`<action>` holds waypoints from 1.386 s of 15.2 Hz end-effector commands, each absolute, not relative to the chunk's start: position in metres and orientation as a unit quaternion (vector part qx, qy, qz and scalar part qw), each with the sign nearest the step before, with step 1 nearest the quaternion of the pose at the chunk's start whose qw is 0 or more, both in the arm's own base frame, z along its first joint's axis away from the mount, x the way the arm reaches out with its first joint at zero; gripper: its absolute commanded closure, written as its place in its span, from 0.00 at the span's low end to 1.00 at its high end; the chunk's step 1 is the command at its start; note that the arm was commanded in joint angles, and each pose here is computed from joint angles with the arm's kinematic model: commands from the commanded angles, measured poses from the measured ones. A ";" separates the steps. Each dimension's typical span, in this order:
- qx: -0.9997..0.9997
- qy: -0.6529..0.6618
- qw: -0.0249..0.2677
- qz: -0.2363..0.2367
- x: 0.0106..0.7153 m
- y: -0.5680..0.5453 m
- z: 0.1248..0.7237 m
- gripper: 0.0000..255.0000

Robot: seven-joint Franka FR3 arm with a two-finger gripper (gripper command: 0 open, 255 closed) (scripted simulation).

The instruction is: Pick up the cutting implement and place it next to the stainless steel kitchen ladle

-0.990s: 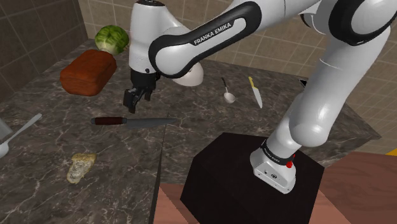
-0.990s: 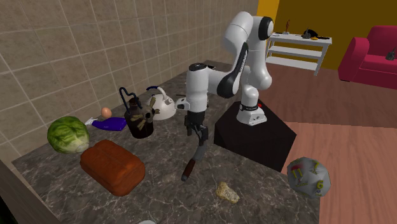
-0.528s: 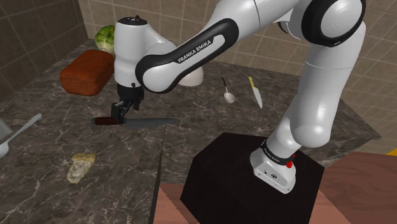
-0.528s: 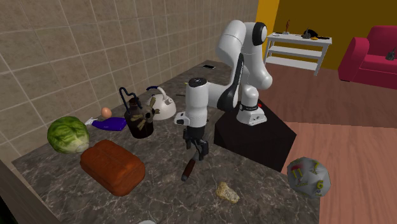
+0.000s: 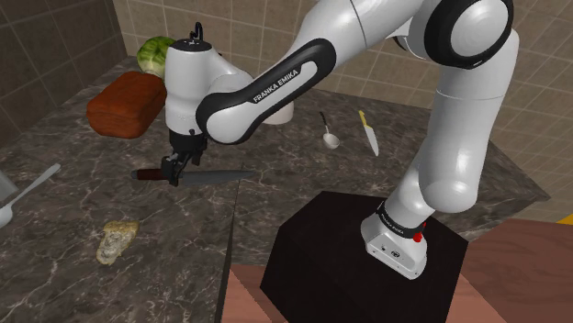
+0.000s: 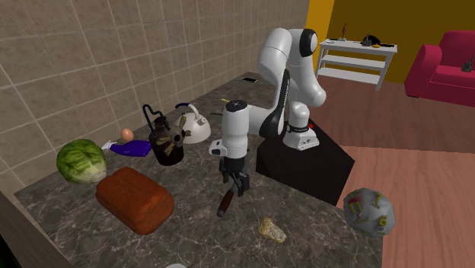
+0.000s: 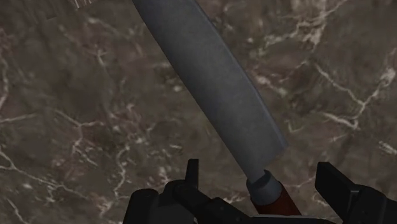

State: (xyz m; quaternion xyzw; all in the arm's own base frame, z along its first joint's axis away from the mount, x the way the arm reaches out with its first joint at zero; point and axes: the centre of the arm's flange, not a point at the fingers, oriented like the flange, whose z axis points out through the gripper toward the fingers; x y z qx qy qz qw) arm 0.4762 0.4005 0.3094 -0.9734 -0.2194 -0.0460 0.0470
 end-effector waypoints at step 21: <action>-0.973 -0.219 0.047 -0.046 0.476 0.401 0.351 1.00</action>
